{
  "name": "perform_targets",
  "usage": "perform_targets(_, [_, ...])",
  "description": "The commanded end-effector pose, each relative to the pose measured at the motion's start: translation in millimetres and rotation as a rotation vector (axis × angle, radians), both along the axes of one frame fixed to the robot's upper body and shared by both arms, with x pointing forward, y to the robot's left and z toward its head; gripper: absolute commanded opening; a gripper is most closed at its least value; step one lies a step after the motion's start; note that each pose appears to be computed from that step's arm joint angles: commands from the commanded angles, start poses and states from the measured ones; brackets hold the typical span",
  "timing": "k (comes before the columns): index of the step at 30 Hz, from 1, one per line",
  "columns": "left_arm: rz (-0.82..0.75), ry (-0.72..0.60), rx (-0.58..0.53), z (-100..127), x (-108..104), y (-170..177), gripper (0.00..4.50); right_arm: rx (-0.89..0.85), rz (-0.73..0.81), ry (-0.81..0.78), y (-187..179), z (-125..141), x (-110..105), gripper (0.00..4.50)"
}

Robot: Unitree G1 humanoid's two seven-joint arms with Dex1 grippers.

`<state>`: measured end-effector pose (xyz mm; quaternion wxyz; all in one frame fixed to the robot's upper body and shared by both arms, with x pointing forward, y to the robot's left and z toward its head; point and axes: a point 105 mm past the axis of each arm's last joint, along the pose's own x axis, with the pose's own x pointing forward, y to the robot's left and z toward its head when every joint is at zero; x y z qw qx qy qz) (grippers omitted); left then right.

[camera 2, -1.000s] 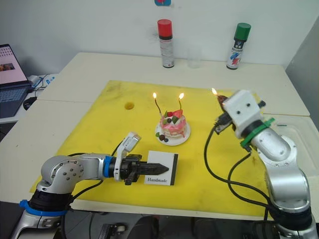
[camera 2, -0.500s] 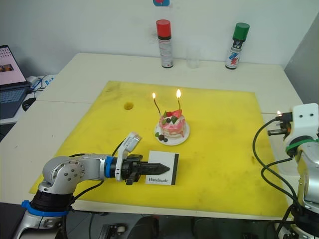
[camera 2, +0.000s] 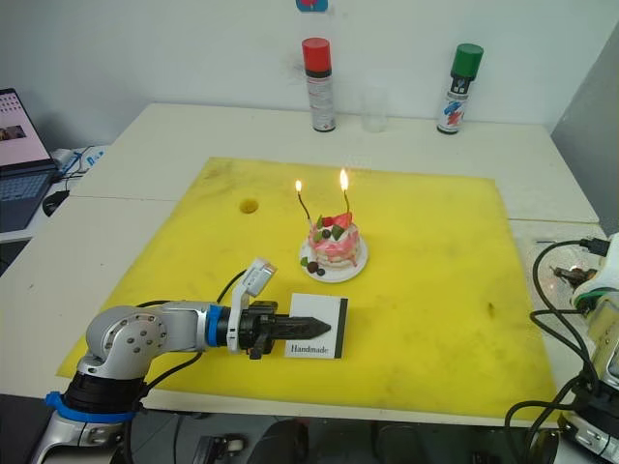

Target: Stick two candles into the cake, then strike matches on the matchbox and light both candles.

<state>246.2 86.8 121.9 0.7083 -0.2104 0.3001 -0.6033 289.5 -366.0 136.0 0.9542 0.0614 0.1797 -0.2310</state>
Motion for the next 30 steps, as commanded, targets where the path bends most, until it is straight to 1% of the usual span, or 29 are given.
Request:
perform_targets(1, [0.009, -0.030, -0.023, 8, 0, 3, 0.00, -0.004, -0.041, -0.111, -3, 26, -4, 1.99])
perform_targets(3, [0.011, -0.027, -0.020, 8, 0, 4, 0.00, -0.027, -0.041, -0.151, -1, 35, -5, 2.73])
perform_targets(5, [0.014, -0.026, -0.017, 8, 1, 5, 0.00, -0.066, -0.030, -0.199, 2, 48, -5, 3.38])
perform_targets(8, [0.024, -0.016, -0.009, 7, 1, 7, 0.00, -0.158, 0.087, -0.306, 23, 79, -3, 4.48])
perform_targets(9, [0.024, -0.007, -0.009, 7, 1, 8, 0.00, -0.197, 0.139, -0.327, 31, 87, -3, 4.48])
perform_targets(11, [0.009, 0.020, -0.002, 7, -2, 10, 0.00, -0.273, 0.306, -0.368, 56, 103, -2, 4.48])
perform_targets(12, [0.004, 0.033, 0.004, 7, -3, 11, 0.00, -0.297, 0.414, -0.372, 70, 107, -2, 4.48])
perform_targets(14, [0.003, 0.047, 0.014, 7, -4, 12, 0.00, -0.353, 0.573, -0.354, 89, 108, -4, 4.48])
perform_targets(16, [0.004, 0.070, 0.015, 7, -4, 13, 0.00, -0.353, 0.784, -0.330, 114, 105, -10, 4.48])
perform_targets(17, [0.004, 0.078, 0.017, 7, -4, 13, 0.00, -0.352, 0.863, -0.317, 123, 104, -14, 4.48])
perform_targets(18, [0.011, 0.091, 0.023, 6, -4, 13, 0.00, -0.352, 0.992, -0.276, 139, 98, -22, 4.48])
perform_targets(21, [0.024, 0.137, 0.034, 2, -5, 11, 0.00, -0.354, 1.378, -0.108, 182, 73, -57, 4.48])
perform_targets(23, [0.035, 0.164, 0.045, 0, -4, 9, 0.00, -0.362, 1.546, -0.022, 197, 60, -75, 4.48])
perform_targets(26, [0.068, 0.203, 0.084, -7, 1, 7, 0.00, -0.362, 1.688, 0.022, 211, 52, -88, 4.48])
perform_targets(29, [0.067, 0.209, 0.114, -9, 3, 3, 0.00, -0.376, 1.735, 0.011, 219, 50, -88, 4.48])
perform_targets(30, [0.063, 0.206, 0.128, -9, 3, 2, 0.28, -0.380, 1.740, 0.003, 221, 50, -86, 4.50])
